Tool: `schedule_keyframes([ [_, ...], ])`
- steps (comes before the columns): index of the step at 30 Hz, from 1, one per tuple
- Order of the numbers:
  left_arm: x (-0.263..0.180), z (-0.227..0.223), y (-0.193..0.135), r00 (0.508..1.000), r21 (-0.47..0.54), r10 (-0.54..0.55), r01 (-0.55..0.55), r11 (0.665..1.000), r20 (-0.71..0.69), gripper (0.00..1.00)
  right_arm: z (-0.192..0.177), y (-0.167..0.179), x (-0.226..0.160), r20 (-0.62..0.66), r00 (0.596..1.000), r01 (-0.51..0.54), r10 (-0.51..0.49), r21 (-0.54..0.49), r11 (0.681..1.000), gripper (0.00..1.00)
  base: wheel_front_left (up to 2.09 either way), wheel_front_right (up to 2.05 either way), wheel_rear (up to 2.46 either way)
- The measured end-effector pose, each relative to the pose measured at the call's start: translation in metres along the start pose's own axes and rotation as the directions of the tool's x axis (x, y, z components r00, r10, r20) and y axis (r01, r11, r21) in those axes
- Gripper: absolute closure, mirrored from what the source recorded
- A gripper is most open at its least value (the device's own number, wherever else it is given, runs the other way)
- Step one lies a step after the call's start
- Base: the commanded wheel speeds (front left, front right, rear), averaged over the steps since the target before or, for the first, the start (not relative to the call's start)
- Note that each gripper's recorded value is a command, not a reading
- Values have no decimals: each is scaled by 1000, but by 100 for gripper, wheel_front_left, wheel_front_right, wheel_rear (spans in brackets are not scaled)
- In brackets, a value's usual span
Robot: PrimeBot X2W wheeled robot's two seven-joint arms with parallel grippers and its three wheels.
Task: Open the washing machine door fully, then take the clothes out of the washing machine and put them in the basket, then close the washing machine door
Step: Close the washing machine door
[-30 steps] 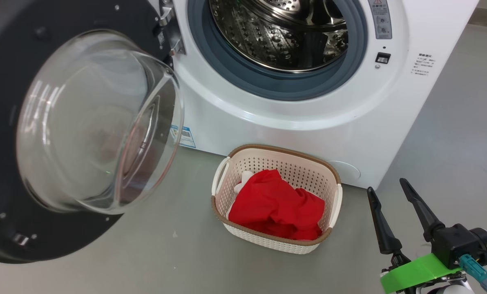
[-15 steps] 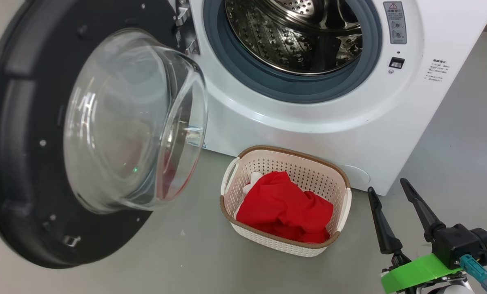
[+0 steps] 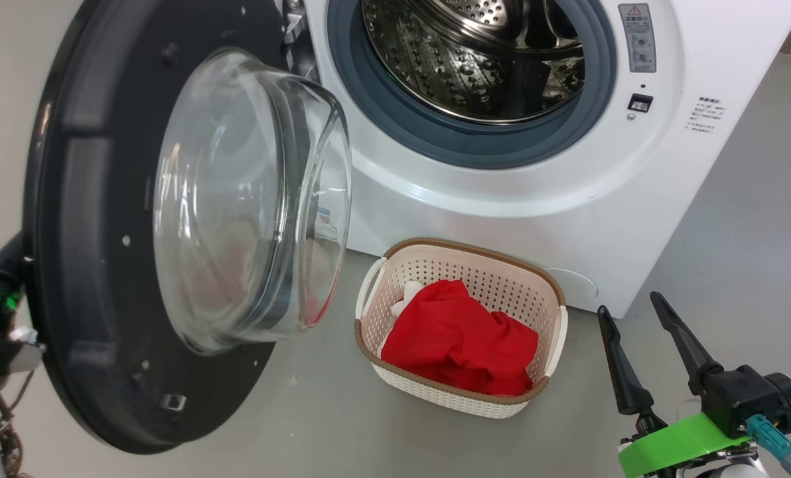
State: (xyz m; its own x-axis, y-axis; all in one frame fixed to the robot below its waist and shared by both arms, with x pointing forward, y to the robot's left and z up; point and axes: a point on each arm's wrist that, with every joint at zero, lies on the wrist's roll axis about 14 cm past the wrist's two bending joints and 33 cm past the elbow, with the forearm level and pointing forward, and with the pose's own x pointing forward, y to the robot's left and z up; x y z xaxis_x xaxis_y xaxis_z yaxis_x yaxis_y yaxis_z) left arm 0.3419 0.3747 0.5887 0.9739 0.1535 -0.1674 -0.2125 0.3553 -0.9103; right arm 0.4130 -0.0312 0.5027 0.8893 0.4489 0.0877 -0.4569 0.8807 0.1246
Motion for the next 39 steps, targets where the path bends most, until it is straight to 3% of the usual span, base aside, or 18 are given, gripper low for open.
schedule_keyframes([
  [39,22,-111,-83,935,-44,-252,249,968,-248,100,-3,-37,-23,-15,993,121,-121,1,993,0,0,0,0],
])
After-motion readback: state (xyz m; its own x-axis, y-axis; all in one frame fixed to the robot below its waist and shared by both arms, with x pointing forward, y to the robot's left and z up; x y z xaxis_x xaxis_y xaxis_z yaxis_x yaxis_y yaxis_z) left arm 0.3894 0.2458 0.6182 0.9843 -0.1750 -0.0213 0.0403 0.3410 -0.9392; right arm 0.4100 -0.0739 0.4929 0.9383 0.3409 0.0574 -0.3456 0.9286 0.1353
